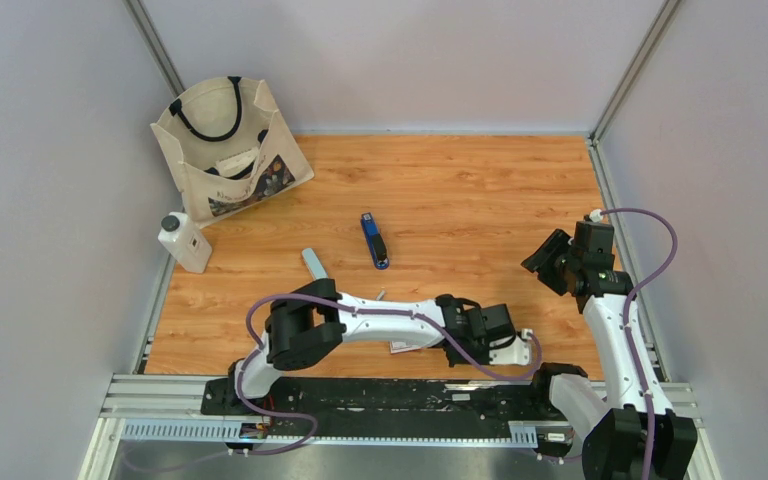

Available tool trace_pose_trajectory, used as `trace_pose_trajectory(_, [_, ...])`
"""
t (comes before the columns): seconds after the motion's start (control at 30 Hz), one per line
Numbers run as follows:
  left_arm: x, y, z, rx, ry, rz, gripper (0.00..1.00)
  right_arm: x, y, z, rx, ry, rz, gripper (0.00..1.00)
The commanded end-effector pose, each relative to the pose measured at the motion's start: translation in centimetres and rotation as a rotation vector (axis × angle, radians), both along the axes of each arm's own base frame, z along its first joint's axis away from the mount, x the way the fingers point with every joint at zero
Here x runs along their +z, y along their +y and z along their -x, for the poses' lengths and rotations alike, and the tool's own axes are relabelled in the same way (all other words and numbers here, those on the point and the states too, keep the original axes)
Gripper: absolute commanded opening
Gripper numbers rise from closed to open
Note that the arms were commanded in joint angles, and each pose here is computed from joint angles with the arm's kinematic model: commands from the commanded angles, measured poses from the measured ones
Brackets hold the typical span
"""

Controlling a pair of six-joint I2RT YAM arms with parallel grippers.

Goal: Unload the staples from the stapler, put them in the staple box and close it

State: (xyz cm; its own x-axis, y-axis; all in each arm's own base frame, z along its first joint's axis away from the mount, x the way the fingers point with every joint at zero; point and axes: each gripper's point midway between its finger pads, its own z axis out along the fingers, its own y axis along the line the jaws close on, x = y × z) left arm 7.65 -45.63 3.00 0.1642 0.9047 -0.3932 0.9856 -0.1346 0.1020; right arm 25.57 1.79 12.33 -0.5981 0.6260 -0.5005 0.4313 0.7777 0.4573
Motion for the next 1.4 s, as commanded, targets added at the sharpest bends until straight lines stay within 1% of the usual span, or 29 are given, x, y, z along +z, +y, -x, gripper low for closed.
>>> trace_pose_trajectory(0.0, [3.9, 0.0, -2.3, 0.034, -0.034, 0.087, 0.21, 0.7, 0.0, -0.7, 0.018, -0.041, 0.005, 0.52])
trace_pose_trajectory(0.1, [4.0, 0.1, -2.3, 0.036, -0.021, 0.083, 0.23, 0.6, 0.0, -0.6, 0.017, -0.037, 0.007, 0.52])
trace_pose_trajectory(0.17, [4.5, 0.0, -1.3, 0.039, 0.032, 0.101, 0.27, 0.6, -0.1, -0.6, 0.017, -0.039, 0.010, 0.52])
trace_pose_trajectory(0.3, [5.3, 0.3, 1.7, -0.006, 0.127, 0.110, 0.37, 0.7, -0.1, -0.6, 0.017, -0.040, 0.012, 0.53])
trace_pose_trajectory(0.4, [4.9, 1.0, 4.5, -0.053, 0.200, 0.082, 0.41, 0.7, -0.1, -0.6, 0.016, -0.040, 0.013, 0.53])
trace_pose_trajectory(0.47, [4.4, 1.6, 6.1, -0.072, 0.256, 0.063, 0.46, 0.6, -0.1, -0.6, 0.016, -0.039, 0.013, 0.53])
trace_pose_trajectory(0.57, [3.9, 1.9, 7.6, -0.105, 0.291, 0.050, 0.50, 0.6, -0.1, -0.6, 0.017, -0.039, 0.012, 0.53])
trace_pose_trajectory(0.87, [3.2, 0.3, 8.4, -0.110, 0.289, 0.065, 0.52, 0.6, 0.0, -0.6, 0.019, -0.040, 0.010, 0.53])
trace_pose_trajectory(1.27, [1.3, -0.6, 9.5, -0.077, 0.281, 0.037, 0.52, 0.9, -0.1, -0.5, 0.016, -0.051, 0.014, 0.53])
trace_pose_trajectory(1.37, [0.9, -0.8, 9.2, -0.061, 0.257, 0.034, 0.51, 1.0, -0.1, -0.5, 0.016, -0.055, 0.012, 0.53])
